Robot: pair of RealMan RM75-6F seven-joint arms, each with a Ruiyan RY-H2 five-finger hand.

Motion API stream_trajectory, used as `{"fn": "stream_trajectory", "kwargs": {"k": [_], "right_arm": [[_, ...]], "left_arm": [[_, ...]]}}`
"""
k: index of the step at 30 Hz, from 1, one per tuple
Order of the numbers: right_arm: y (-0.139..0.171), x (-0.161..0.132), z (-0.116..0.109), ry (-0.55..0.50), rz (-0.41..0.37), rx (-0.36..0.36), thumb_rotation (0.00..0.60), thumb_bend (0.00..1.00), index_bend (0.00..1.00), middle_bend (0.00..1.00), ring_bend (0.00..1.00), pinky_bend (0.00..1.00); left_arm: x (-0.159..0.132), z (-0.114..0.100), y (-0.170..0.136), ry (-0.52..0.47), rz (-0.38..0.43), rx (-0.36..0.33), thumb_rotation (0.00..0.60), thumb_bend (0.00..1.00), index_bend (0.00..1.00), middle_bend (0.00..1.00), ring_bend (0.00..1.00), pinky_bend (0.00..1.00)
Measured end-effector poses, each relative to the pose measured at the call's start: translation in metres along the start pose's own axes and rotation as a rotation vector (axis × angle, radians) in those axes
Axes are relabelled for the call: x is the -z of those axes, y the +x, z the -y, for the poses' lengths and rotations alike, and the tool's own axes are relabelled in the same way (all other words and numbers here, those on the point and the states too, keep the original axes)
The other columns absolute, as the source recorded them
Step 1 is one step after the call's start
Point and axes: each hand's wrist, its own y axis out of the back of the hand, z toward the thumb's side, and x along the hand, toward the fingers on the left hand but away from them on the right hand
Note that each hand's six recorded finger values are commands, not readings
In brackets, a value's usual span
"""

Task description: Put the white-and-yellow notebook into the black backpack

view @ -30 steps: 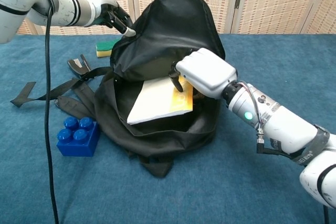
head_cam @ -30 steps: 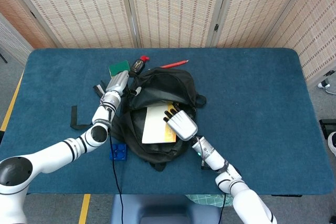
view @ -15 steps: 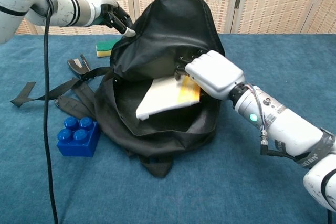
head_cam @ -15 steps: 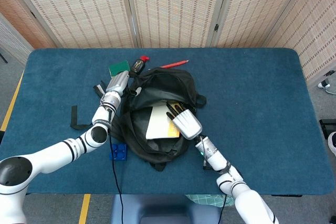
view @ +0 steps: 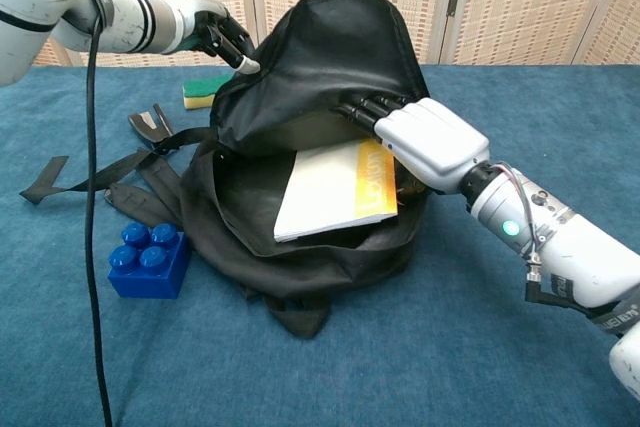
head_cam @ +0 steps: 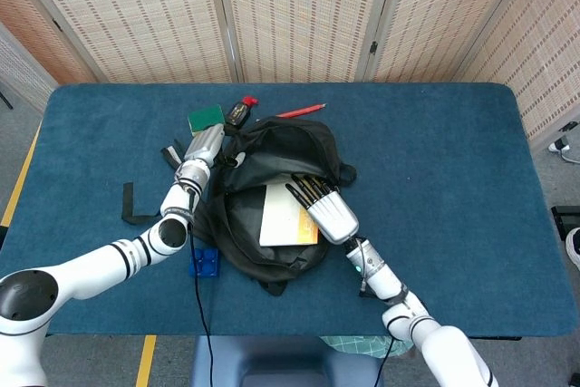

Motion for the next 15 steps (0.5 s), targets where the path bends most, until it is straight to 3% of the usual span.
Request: {"fn": "stream_trajectory", "kwargs": {"k": [6, 12, 15], "right_arm": [[0.007, 0.001, -0.003, 0.001, -0.033, -0.003, 0.6, 0.09, 0.0, 0.0, 0.05, 0.0], [0.016, 0.0, -0.016, 0.018, -0.085, 0.008, 0.6, 0.07, 0.0, 0.0, 0.06, 0.0], [0.022, -0.004, -0.025, 0.016, -0.109, 0.018, 0.6, 0.07, 0.0, 0.01, 0.07, 0.0]], "left_arm": [[0.0, 0.0, -0.001, 0.0, -0.003, 0.001, 0.6, 0.78, 0.64, 0.27, 0.18, 0.0], [0.0, 0.002, -0.002, 0.003, -0.005, 0.007, 0.6, 0.78, 0.63, 0.27, 0.18, 0.0], [-0.001, 0.005, -0.003, 0.003, -0.003, 0.019, 0.6, 0.78, 0.57, 0.25, 0.17, 0.0]]}}
